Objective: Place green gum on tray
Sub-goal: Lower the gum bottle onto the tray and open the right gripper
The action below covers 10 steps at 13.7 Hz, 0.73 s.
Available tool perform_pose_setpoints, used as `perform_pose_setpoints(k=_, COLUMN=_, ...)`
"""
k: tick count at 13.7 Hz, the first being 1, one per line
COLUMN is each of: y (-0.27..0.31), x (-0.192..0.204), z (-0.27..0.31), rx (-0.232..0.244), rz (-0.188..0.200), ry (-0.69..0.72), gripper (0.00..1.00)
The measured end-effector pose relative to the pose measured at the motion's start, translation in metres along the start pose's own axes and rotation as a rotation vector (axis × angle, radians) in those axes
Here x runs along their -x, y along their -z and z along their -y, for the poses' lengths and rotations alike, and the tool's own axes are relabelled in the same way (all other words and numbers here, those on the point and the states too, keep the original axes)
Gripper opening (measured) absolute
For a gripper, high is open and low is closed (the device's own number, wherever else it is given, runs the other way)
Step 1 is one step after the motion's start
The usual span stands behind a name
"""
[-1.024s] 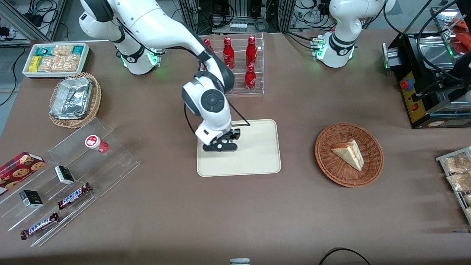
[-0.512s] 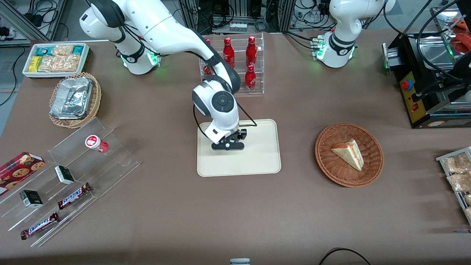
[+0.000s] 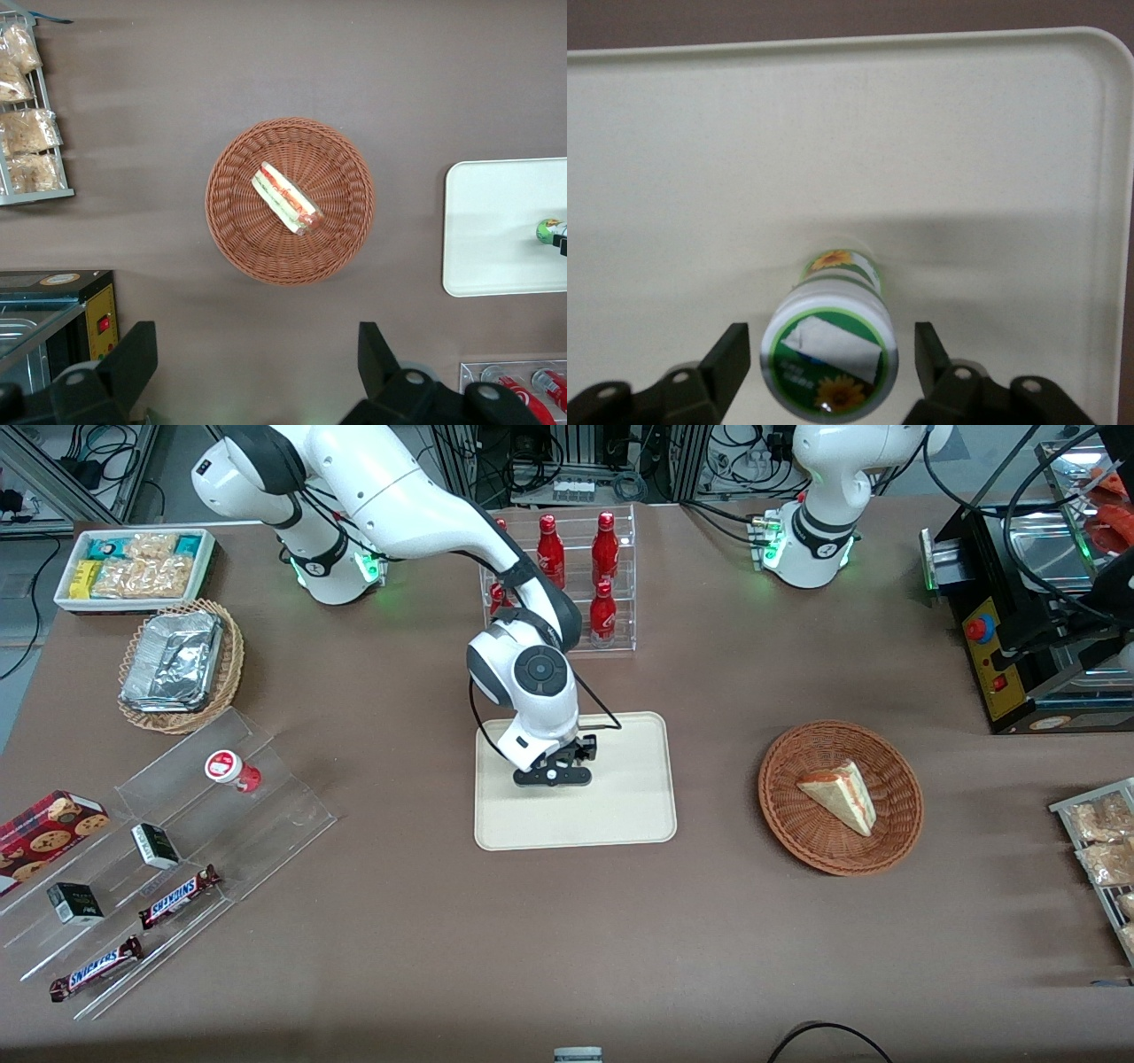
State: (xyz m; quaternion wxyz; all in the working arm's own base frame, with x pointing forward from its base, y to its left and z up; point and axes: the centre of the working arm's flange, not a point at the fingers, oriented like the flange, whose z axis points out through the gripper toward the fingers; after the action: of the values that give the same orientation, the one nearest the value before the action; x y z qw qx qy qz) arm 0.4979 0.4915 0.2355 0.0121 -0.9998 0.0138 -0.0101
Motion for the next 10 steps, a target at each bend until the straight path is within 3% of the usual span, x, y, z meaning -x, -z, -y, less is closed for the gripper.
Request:
perform_pose_setpoints(k=2, y=0.0006, x=0.0002, z=0.0011, rx=-0.003, rz=-0.005, ry=0.005, gripper=1.0)
perform_pose_setpoints(k=10, y=0.0028, x=-0.0017, z=0.0017, rx=0.02, rz=-0.04, ry=0.062, gripper=1.0)
